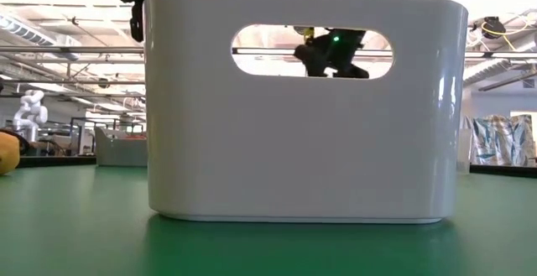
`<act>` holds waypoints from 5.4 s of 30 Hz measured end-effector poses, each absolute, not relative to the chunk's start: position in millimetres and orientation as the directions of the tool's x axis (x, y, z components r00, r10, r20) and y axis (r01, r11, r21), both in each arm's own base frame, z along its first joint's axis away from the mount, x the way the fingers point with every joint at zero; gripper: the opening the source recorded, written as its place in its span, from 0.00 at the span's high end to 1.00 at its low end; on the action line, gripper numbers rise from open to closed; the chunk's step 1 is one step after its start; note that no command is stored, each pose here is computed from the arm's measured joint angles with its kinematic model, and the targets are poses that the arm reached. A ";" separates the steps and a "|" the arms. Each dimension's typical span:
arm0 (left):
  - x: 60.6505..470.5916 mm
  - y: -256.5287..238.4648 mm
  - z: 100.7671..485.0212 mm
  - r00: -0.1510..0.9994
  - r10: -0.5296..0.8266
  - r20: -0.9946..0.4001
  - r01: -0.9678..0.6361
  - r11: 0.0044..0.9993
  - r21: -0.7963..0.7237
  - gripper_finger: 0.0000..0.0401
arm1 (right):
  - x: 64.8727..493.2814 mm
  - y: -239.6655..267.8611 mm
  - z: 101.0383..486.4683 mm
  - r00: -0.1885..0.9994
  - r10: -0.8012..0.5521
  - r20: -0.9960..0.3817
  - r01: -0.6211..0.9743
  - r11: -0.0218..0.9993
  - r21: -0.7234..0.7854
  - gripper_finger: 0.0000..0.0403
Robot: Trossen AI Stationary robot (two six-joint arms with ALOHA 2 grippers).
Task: Sort produce into baskets
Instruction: Put the top center lemon into the transparent bin, then put the bottom left lemon into the transparent bin
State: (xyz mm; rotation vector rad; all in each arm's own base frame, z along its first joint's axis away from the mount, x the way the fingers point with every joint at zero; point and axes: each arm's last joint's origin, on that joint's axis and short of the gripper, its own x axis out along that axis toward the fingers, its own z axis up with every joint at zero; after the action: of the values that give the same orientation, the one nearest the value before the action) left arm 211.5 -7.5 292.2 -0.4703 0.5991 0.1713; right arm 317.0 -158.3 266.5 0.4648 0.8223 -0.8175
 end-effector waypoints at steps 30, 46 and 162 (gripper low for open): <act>211.2 -11.5 292.5 0.816 0.088 -0.571 -0.375 0.832 -0.408 0.58 | 371.6 -183.6 172.1 0.421 -0.451 -0.787 0.739 0.674 0.009 0.31; 211.6 -11.4 293.1 0.820 0.090 -0.566 -0.387 0.815 -0.431 0.58 | 375.2 -190.8 138.0 0.391 -0.394 -0.832 0.720 0.694 0.009 0.31; 174.8 6.2 271.7 0.540 0.074 -0.839 -0.570 0.765 -0.300 0.58 | 344.3 10.5 322.6 0.976 0.060 -0.207 -0.035 0.992 0.124 0.28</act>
State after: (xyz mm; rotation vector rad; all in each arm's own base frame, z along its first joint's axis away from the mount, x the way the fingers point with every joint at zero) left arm 174.8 6.2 271.7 -0.6000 0.9306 0.4115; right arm 344.3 10.5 322.6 0.1206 0.2125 0.0481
